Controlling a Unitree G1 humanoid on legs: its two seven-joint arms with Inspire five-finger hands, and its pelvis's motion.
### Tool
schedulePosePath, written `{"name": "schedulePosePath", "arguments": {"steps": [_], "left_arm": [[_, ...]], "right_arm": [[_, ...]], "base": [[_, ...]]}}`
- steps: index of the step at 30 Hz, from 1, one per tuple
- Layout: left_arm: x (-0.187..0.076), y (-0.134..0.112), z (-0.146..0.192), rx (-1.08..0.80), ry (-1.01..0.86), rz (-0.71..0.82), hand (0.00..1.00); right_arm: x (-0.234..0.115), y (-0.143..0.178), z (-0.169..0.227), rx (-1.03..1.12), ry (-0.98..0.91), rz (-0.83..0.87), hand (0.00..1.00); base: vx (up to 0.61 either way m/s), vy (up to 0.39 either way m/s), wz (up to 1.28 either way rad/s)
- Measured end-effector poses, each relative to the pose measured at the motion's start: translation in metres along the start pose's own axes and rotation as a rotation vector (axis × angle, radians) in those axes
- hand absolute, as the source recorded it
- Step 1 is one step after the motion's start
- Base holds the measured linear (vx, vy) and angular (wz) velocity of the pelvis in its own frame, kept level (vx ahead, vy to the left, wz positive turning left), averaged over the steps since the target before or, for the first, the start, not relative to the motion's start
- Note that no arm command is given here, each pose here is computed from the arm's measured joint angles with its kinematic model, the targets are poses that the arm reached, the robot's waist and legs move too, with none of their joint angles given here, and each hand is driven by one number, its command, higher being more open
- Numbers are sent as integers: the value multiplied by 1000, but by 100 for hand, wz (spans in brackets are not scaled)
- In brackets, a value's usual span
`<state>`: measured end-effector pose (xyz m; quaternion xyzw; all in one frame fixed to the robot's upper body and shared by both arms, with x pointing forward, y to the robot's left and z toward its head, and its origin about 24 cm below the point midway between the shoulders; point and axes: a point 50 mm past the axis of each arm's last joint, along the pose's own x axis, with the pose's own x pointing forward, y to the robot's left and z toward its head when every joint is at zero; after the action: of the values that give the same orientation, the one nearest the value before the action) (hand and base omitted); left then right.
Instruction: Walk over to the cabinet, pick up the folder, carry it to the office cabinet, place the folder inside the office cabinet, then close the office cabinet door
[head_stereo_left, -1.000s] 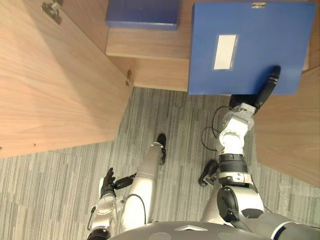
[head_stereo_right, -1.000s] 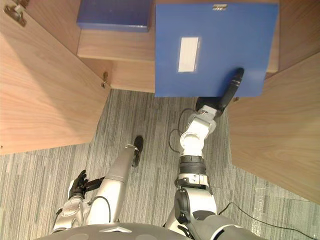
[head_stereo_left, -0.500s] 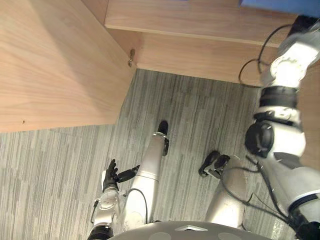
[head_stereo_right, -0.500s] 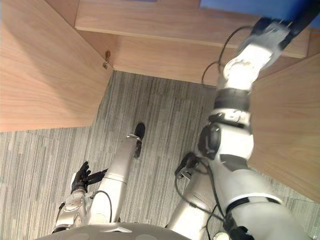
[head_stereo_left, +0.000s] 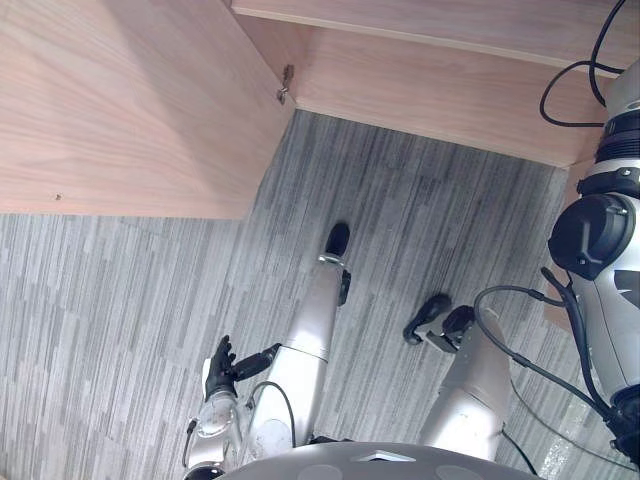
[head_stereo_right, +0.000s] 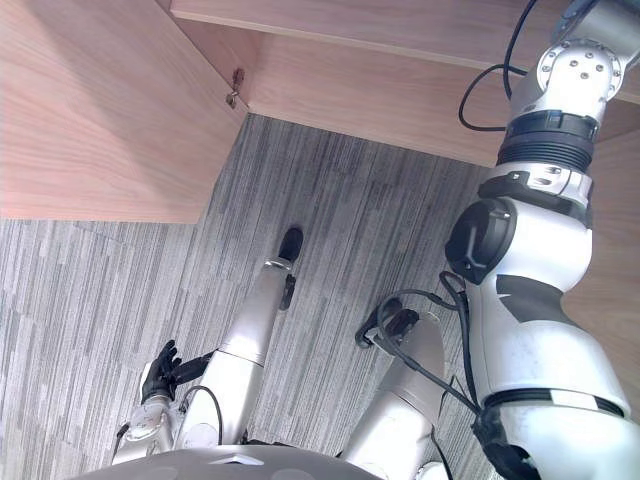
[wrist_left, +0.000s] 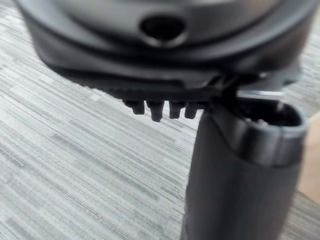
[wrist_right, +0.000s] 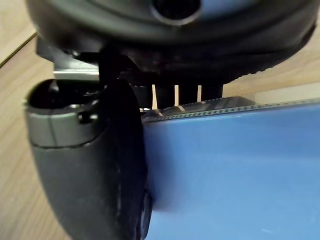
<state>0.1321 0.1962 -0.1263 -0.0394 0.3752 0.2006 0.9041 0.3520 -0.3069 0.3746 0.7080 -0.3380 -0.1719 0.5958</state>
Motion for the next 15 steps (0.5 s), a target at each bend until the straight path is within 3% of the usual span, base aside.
{"name": "schedulePosePath", "arguments": {"steps": [3,4,15], "left_arm": [[-1,11,-10,-39,46,51,100],[-2,14,-14,-54,65,70,100],[-16,31,-57,-188,241,150,100]], "right_arm": [[0,7,2,16,-9,11,0],[0,12,5,21,-18,24,100],[-8,43,-1,98,5,148,100]], "base": [[-21,4,9],[-23,14,5],[-3,27,1]]}}
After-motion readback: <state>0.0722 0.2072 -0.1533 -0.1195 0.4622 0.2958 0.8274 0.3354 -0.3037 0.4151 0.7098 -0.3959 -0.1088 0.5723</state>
